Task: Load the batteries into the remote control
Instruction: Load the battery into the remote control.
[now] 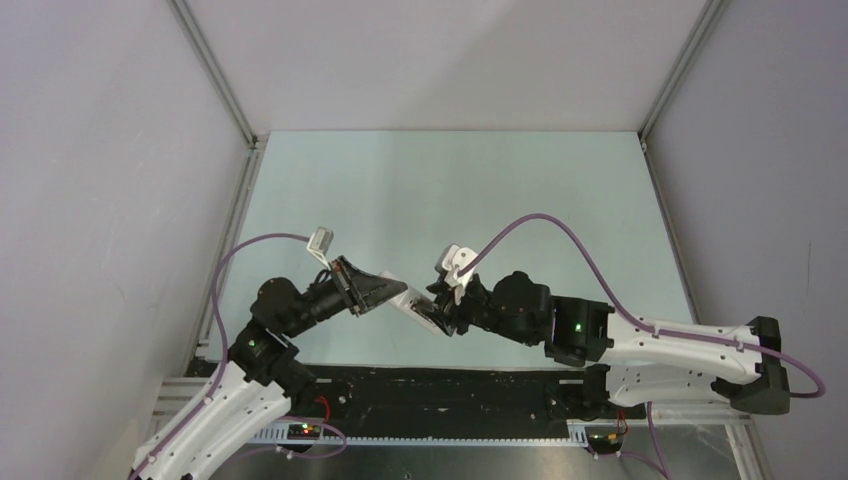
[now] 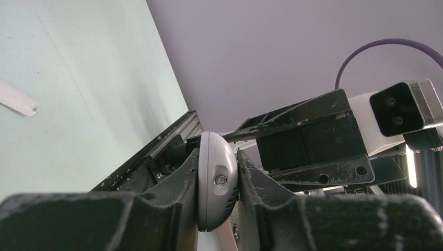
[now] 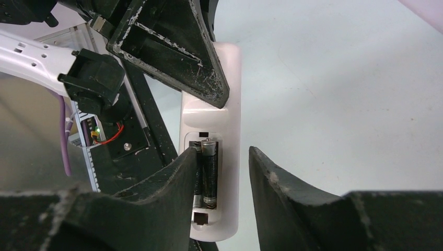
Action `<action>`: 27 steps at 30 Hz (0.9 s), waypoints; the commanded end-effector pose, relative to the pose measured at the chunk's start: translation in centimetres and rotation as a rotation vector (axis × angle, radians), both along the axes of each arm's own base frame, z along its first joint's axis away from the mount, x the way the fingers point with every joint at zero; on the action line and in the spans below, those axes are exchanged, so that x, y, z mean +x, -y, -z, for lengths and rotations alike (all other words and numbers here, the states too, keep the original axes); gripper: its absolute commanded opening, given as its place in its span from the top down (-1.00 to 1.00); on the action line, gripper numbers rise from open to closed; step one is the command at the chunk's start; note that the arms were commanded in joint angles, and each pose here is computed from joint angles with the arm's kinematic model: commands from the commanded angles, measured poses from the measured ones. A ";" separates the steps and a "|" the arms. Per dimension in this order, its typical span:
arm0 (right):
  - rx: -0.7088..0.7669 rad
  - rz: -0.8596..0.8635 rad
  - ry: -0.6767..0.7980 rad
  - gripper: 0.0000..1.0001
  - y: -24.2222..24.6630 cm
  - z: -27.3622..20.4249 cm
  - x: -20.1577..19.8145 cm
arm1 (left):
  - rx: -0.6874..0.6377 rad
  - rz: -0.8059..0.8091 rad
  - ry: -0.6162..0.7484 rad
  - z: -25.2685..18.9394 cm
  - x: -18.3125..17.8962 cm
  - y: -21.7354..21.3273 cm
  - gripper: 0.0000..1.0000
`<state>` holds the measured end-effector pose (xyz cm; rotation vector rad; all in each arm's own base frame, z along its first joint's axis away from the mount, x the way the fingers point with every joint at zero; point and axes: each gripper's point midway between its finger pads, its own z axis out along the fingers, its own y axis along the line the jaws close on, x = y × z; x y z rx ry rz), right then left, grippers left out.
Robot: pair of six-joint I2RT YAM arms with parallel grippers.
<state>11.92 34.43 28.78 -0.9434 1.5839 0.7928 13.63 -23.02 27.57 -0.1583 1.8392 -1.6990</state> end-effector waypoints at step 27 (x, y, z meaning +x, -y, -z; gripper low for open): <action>0.291 0.125 -0.218 0.11 2.2 -4.9 0.0 | -0.037 0.029 0.020 -1.2 -0.3 0.4 0.96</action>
